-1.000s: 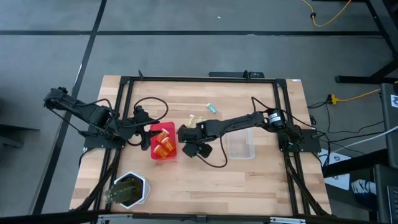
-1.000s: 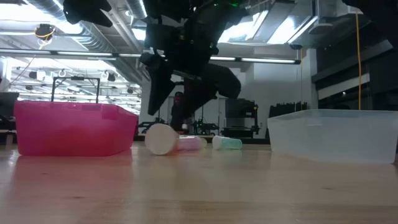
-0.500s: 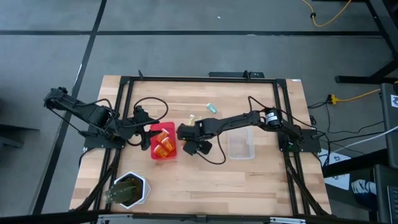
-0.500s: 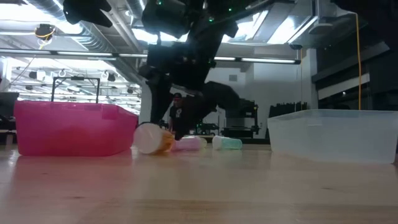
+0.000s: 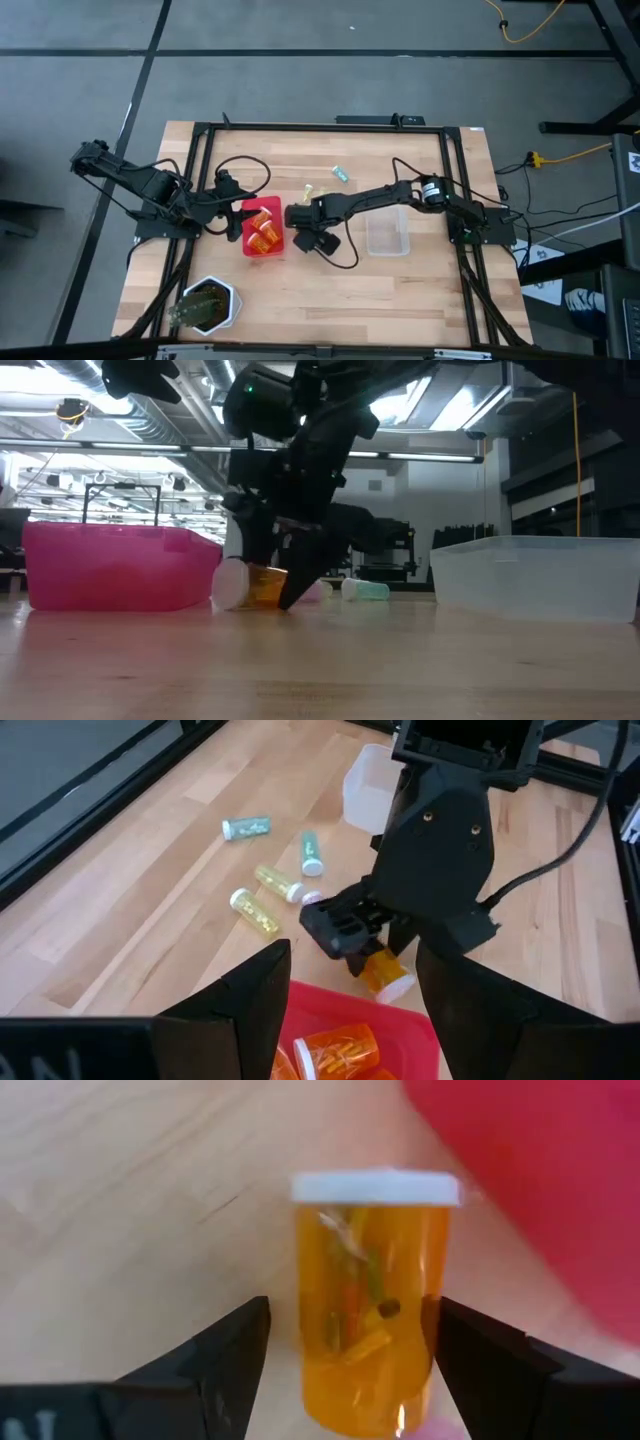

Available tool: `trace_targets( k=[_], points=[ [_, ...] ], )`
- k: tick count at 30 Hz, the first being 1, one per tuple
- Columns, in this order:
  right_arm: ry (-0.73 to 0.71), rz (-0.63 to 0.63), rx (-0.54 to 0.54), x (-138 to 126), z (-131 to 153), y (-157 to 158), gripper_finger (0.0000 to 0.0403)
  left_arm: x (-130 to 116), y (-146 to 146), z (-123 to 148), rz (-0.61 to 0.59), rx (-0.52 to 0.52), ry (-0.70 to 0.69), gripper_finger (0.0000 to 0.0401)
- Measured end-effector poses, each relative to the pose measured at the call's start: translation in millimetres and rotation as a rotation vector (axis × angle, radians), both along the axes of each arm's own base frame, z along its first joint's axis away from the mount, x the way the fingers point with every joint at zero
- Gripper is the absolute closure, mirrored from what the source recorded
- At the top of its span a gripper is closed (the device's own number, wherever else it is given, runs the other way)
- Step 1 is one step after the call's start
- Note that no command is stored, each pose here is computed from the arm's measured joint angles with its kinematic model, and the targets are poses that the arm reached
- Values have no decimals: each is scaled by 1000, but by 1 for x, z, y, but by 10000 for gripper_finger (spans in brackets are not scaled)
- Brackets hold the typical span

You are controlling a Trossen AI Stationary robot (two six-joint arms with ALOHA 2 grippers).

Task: Pick and place medicine bottles into bin by pill shape (circle, oval)
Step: Put the big orange pill bottle into the red bin

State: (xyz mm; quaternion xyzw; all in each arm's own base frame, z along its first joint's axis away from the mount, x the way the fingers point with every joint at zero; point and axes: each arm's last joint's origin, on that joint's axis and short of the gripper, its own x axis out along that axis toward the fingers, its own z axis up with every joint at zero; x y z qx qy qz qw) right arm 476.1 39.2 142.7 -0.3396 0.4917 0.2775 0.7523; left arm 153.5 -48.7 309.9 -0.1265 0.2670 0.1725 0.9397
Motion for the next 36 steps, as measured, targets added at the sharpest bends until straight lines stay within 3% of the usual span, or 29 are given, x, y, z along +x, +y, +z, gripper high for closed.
trace_targets(
  k=[8, 19, 25, 30, 33, 36],
  points=[
    [74, -345, 122, -4, -2, 3, 131, 0, 0, 0, 0, 0, 0, 189],
    [67, -422, 164, -3, -2, 5, 133, 0, 0, 0, 2, -2, 0, 189],
    [77, -497, 190, -3, -2, 5, 184, 0, 0, 0, 1, -2, 0, 189],
    [95, -647, 236, -4, -2, 7, 230, 0, 0, 0, 2, -2, 0, 189],
    [100, -778, 264, -5, -1, 12, 231, 0, 0, 0, 2, -3, 0, 189],
    [101, -786, 268, -8, 6, 21, 231, 0, 0, 0, 2, -4, -1, 189]
  ],
)
